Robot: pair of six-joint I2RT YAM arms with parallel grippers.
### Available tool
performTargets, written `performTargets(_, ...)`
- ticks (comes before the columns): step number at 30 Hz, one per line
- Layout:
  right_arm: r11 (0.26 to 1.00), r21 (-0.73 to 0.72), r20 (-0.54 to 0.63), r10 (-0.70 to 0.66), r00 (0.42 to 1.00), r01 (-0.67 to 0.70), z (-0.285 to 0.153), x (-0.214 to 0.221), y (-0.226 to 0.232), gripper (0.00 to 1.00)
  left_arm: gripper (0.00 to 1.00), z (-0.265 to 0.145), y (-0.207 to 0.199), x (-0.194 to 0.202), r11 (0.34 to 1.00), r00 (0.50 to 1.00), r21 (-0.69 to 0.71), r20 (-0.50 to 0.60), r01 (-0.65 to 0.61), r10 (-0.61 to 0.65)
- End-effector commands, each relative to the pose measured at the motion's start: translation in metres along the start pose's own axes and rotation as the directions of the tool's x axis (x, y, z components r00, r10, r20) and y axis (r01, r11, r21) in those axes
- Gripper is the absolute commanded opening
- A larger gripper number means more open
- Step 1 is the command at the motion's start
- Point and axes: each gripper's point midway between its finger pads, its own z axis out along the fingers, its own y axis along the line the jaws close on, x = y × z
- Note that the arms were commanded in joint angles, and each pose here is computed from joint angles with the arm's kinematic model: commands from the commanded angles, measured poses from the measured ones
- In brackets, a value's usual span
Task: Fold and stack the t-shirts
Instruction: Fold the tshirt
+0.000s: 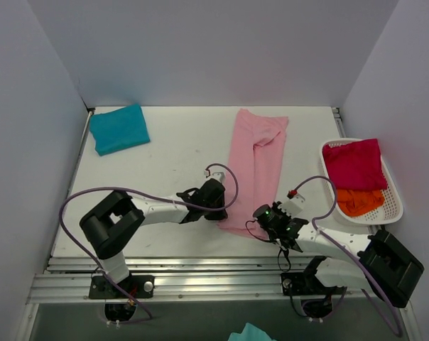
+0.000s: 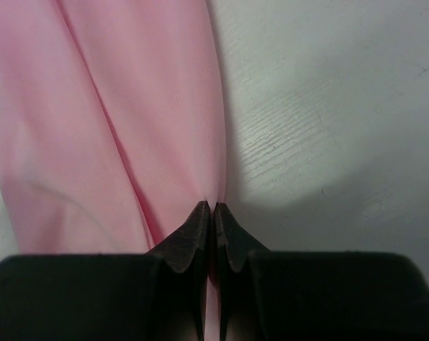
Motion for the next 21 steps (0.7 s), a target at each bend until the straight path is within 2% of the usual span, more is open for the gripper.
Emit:
performTargets(1, 0.999, 0.045, 0.037, -0.013, 0.999, 0.012, -0.002, -0.009, -0.014, 0.00, 0.02, -0.013, 0.048, 0.029, 0.986, 0.999, -0.165, -0.050, -0.004, -0.005)
performTargets(4, 0.998, 0.057, 0.039, -0.029, 0.999, 0.026, -0.003, -0.010, -0.017, 0.00, 0.02, -0.027, 0.055, 0.022, 0.982, 1.000, -0.189, 0.000, 0.020, -0.021)
performTargets(10, 0.998, 0.063, 0.043, -0.027, 0.999, 0.024, -0.003, -0.012, -0.019, 0.00, 0.02, -0.032, 0.061, 0.023, 0.978, 1.000, -0.208, 0.010, 0.025, -0.023)
performTargets(12, 0.998, 0.065, 0.036, -0.029, 0.999, 0.027, -0.004, -0.011, -0.019, 0.03, 0.02, -0.030, 0.060, 0.023, 0.978, 1.000, -0.205, 0.011, 0.025, -0.024)
performTargets(13, 0.997, 0.069, 0.033, -0.029, 0.999, 0.026, -0.004, -0.010, -0.020, 0.07, 0.02, -0.029, 0.060, 0.023, 0.979, 1.000, -0.204, 0.009, 0.025, -0.024)
performTargets(14, 0.997, 0.069, 0.030, -0.026, 0.999, 0.024, -0.004, -0.010, -0.020, 0.21, 0.02, -0.028, 0.061, 0.024, 0.978, 1.000, -0.207, 0.006, 0.023, -0.022)
performTargets(15, 0.997, 0.073, 0.025, -0.028, 0.999, 0.026, -0.005, -0.010, -0.021, 0.31, 0.02, -0.027, 0.061, 0.024, 0.978, 1.000, -0.205, 0.006, 0.023, -0.023)
performTargets(16, 0.997, 0.075, 0.023, -0.027, 0.999, 0.026, -0.005, -0.009, -0.021, 0.50, 0.02, -0.026, 0.060, 0.024, 0.979, 1.000, -0.204, 0.005, 0.022, -0.021)
performTargets(19, 0.996, 0.081, 0.007, -0.035, 0.999, 0.034, -0.008, -0.006, -0.024, 0.66, 0.02, -0.024, 0.060, 0.026, 0.980, 1.000, -0.199, -0.004, 0.017, -0.018)
performTargets(21, 0.996, 0.078, -0.002, -0.034, 0.999, 0.035, -0.012, -0.005, -0.025, 0.67, 0.02, -0.021, 0.059, 0.027, 0.980, 1.000, -0.196, -0.008, 0.015, -0.017)
